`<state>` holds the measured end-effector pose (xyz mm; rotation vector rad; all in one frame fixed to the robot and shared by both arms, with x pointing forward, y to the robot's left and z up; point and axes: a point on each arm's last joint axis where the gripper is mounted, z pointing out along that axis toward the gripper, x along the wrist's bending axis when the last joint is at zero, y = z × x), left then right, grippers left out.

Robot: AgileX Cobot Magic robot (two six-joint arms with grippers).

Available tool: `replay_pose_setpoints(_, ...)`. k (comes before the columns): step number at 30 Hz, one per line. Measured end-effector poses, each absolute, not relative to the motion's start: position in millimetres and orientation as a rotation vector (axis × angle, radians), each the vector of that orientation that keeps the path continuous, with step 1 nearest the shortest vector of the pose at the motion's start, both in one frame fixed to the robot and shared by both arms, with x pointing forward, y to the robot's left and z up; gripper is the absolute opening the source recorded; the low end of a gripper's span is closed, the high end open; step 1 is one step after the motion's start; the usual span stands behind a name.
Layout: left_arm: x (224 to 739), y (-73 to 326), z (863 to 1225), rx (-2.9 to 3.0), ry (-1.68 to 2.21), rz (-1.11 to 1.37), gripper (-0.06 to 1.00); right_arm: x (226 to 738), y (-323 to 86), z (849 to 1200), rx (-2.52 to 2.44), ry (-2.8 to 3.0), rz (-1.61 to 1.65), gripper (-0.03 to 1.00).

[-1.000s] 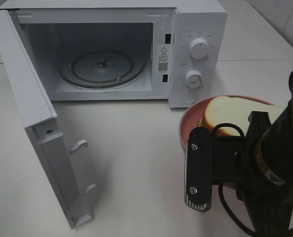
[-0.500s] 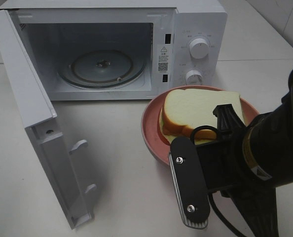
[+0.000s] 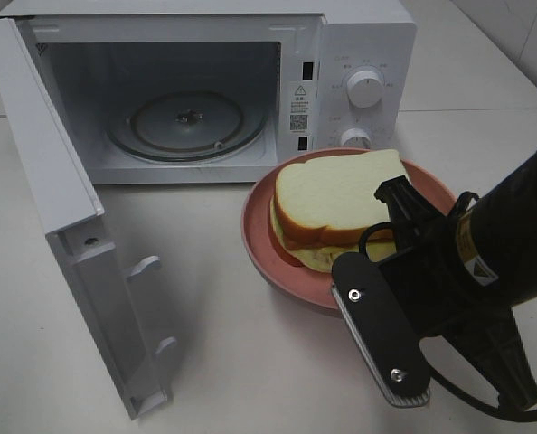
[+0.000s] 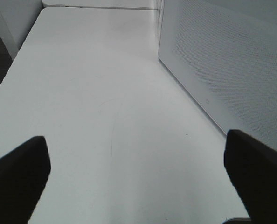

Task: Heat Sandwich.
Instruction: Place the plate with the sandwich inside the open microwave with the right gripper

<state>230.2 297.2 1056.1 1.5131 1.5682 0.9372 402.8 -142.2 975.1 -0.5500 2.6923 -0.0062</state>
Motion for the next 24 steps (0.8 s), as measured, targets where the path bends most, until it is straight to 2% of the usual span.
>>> replay_pose_setpoints(24,230.2,297.2,1056.1,1.513,1.568,0.937,0.96,423.9,-152.9,976.5,-0.938,2.616,0.081,0.04)
